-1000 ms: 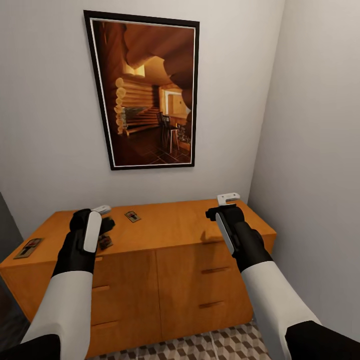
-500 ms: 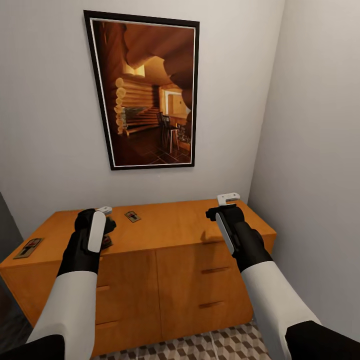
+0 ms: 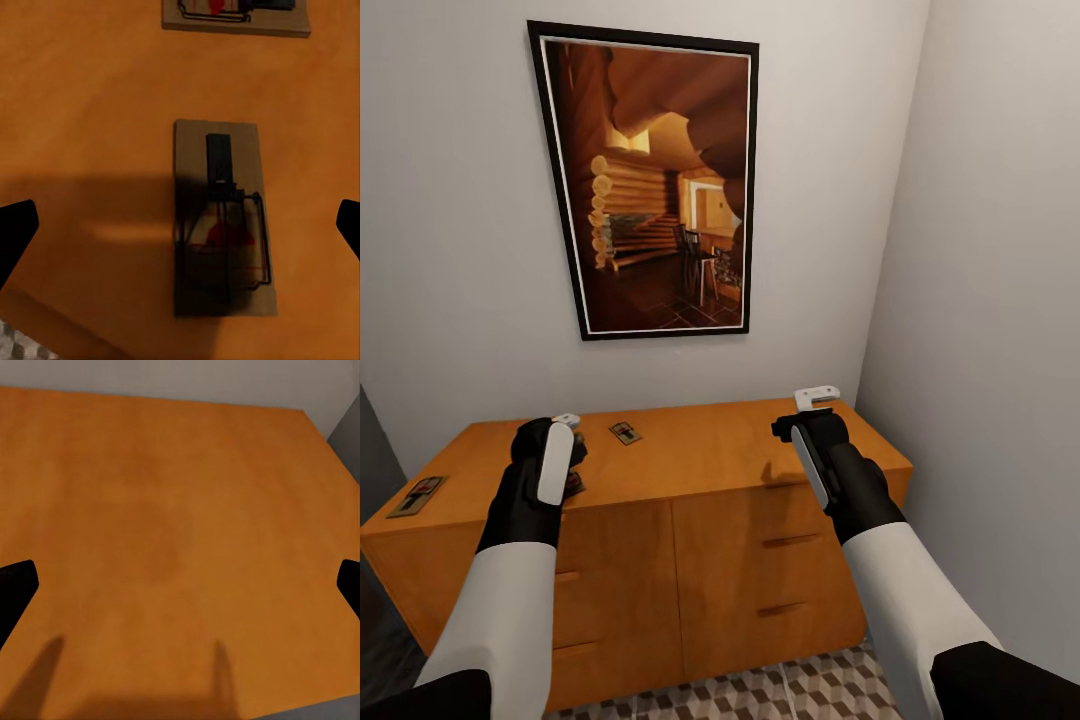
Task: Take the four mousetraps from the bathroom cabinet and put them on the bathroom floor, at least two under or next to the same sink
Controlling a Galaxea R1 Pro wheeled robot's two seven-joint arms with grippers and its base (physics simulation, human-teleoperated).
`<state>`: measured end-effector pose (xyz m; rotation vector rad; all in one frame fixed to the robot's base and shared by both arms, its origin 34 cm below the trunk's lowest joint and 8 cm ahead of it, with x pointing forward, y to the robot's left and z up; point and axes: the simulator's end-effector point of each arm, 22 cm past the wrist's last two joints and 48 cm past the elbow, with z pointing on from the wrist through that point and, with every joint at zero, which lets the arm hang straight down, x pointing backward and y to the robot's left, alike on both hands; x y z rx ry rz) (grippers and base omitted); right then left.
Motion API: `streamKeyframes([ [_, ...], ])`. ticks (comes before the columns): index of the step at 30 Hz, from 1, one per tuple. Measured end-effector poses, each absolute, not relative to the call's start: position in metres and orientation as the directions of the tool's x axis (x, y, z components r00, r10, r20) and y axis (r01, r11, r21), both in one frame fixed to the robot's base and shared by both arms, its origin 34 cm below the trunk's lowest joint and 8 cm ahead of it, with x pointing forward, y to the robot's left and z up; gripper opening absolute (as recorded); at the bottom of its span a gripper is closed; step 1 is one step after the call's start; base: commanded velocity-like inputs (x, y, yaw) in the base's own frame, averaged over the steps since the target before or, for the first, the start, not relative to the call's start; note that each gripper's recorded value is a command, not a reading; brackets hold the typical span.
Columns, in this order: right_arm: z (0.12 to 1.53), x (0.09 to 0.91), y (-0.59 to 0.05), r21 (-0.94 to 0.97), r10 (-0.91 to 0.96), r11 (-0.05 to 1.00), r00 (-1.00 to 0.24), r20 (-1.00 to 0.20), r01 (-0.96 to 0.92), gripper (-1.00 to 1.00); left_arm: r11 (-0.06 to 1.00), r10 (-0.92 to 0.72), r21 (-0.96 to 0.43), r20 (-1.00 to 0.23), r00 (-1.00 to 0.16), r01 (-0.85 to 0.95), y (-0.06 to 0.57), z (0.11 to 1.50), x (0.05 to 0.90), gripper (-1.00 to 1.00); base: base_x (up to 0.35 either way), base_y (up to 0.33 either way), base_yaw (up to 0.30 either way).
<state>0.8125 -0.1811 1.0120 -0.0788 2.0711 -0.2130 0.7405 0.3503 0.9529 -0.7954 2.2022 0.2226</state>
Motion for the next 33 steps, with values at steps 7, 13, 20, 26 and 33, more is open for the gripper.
streamKeyframes([
  [7, 1.012, 0.812, -0.181, -0.183, -0.144, 0.983, -0.489, -0.860, 0.032, 1.00, 0.767, -0.492, -0.079, -0.709, -0.505, -0.637, 0.350, 0.952, 0.734, 1.00, 0.000, 0.000, 0.000],
  [13, 1.012, 0.812, -0.181, -0.182, -0.144, 0.983, -0.488, -0.861, 0.032, 1.00, 0.728, -0.539, -0.094, -0.690, -0.482, -0.679, 0.351, 0.951, 0.729, 1.00, 0.000, 0.000, 0.000],
  [20, 1.012, 0.812, -0.181, -0.182, -0.143, 0.983, -0.489, -0.860, 0.032, 1.00, 0.688, -0.567, -0.075, -0.677, -0.470, -0.721, 0.351, 0.950, 0.720, 1.00, 0.000, 0.000, 0.000],
  [26, 1.011, 0.812, -0.181, -0.182, -0.143, 0.983, -0.489, -0.860, 0.032, 1.00, 0.701, -0.550, -0.065, -0.683, -0.480, -0.710, 0.333, 0.949, 0.726, 1.00, 0.000, 0.000, 0.000],
  [33, 1.012, 0.812, -0.181, -0.182, -0.143, 0.983, -0.489, -0.860, 0.032, 1.00, 0.702, -0.546, -0.064, -0.687, -0.479, -0.709, 0.317, 0.939, 0.731, 1.00, 0.000, 0.000, 0.000],
])
